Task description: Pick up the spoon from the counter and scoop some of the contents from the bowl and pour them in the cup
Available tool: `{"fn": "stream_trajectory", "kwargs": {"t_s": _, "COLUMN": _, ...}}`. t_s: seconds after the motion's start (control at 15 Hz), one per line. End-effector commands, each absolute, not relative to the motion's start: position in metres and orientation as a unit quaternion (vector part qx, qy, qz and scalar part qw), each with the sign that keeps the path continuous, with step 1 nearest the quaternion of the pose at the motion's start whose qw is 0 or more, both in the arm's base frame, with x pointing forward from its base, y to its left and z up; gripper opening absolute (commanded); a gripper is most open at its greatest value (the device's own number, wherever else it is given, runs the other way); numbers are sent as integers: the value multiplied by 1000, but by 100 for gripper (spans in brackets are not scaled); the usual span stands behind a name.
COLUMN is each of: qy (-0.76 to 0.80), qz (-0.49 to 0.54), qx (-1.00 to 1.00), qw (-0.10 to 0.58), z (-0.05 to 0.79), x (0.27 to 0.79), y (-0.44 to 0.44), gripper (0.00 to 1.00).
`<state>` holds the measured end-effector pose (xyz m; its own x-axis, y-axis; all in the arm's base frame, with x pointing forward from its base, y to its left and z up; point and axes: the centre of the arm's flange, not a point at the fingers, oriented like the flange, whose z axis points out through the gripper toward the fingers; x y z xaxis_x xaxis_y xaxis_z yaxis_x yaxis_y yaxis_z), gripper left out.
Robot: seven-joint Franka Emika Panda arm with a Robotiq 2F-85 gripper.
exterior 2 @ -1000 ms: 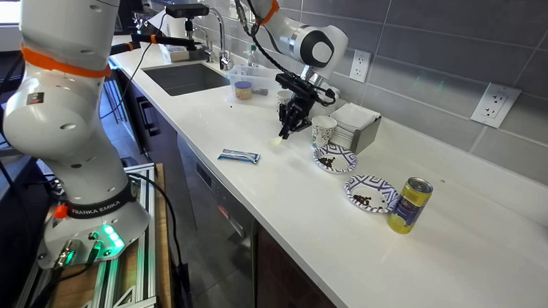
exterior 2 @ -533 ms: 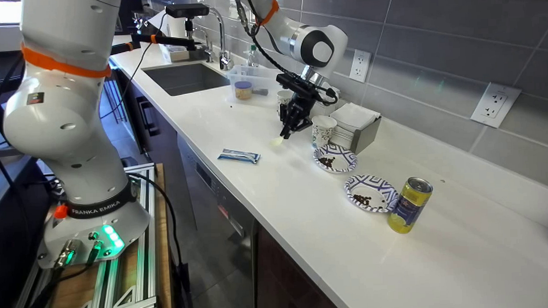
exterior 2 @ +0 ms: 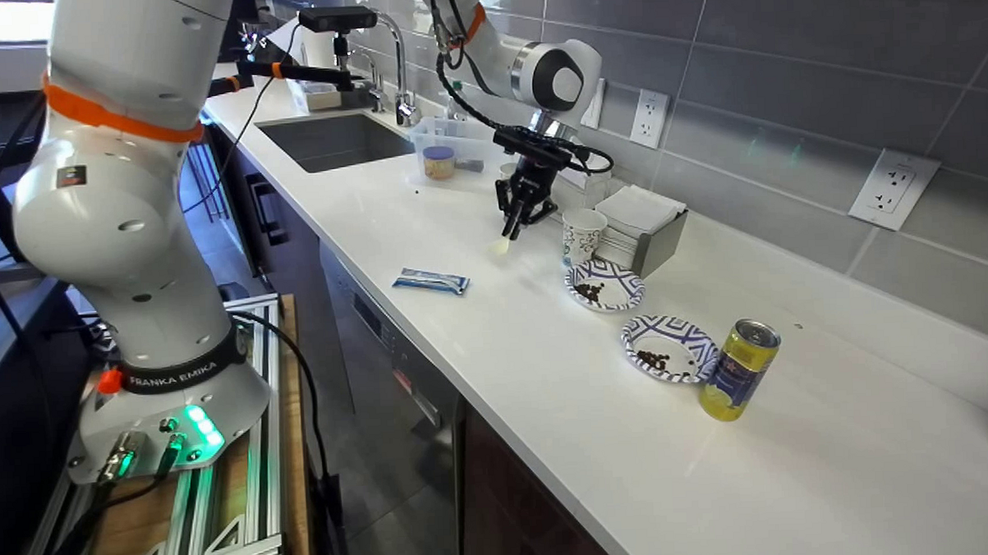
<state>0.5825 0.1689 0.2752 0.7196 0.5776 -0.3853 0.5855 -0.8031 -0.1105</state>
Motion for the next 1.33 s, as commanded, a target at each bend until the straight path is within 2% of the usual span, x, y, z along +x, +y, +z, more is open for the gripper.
{"fn": "stream_trajectory", "kwargs": {"t_s": 0.0, "qy": 354, "qz": -215, "qx": 910, "qw": 32, "z": 253, "x": 598, "y": 174, "gripper": 4}}
{"fn": "stream_trajectory", "kwargs": {"t_s": 0.73, "qy": 399, "qz": -226, "qx": 888, "qw": 47, "z": 206, "x": 605, "y": 188, "gripper": 4}}
{"fn": "stream_trajectory", "kwargs": {"t_s": 0.8, "qy": 401, "qz": -228, "qx": 885, "qw": 52, "z": 205, "x": 605, "y": 190, "gripper": 39}}
{"fn": "stream_trajectory", "kwargs": {"t_s": 0.87, "qy": 404, "qz": -230, "qx": 884, "qw": 53, "z": 207, "x": 604, "y": 192, "gripper": 40}}
{"fn": "stream_trajectory", "kwargs": {"t_s": 0.93, "qy": 406, "qz": -226, "qx": 883, "qw": 60, "z": 211, "x": 603, "y": 196, "gripper": 45}}
{"fn": "stream_trajectory", "kwargs": {"t_s": 1.27, "qy": 400, "qz": -161, "qx": 900, "qw": 66, "z": 270, "x": 582, "y": 216, "gripper": 82}}
